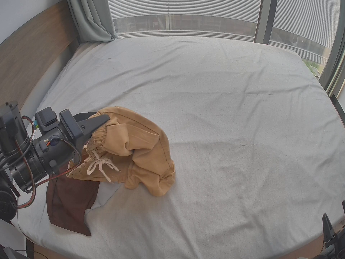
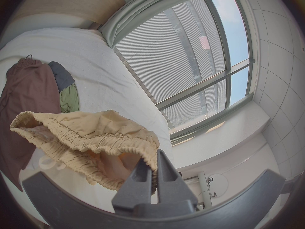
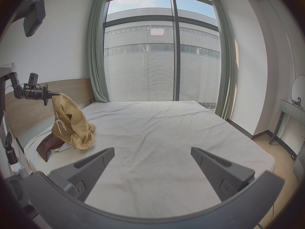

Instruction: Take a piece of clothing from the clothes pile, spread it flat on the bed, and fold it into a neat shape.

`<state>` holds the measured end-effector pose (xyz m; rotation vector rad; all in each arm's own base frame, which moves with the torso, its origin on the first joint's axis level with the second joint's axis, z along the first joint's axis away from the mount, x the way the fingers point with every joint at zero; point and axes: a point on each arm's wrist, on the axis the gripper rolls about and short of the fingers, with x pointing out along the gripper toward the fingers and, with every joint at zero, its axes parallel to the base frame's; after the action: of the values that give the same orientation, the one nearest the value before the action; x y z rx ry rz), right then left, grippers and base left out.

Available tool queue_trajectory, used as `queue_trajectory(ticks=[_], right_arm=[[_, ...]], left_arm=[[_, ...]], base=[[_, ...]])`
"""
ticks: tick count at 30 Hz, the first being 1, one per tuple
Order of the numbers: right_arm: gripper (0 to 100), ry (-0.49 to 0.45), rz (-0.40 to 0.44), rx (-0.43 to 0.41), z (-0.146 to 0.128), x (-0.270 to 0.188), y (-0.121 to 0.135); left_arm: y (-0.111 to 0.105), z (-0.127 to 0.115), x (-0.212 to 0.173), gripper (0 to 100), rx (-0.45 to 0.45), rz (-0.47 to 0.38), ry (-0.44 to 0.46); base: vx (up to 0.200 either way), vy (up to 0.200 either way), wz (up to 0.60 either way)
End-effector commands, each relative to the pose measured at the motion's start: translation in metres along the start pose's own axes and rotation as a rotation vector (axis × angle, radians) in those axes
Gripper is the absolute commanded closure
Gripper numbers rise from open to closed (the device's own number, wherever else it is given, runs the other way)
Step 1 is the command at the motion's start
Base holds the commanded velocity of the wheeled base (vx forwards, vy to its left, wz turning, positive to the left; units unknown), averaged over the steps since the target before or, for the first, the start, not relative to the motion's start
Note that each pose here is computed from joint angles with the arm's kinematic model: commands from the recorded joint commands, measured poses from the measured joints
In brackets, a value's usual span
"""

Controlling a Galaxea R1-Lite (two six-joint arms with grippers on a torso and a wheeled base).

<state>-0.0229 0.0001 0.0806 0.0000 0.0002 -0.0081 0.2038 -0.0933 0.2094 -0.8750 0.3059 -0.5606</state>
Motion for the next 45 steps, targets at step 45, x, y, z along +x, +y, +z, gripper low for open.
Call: queue_trajectory(ticks=[45], right_arm=[[0, 0.009, -0.001, 0.008, -0.005, 0.001, 0.000]], left_arm=[[-0.163, -0.065, 0.075, 100, -0.486, -0.606, 0.403]], base=[[0.000, 0.000, 0.00]])
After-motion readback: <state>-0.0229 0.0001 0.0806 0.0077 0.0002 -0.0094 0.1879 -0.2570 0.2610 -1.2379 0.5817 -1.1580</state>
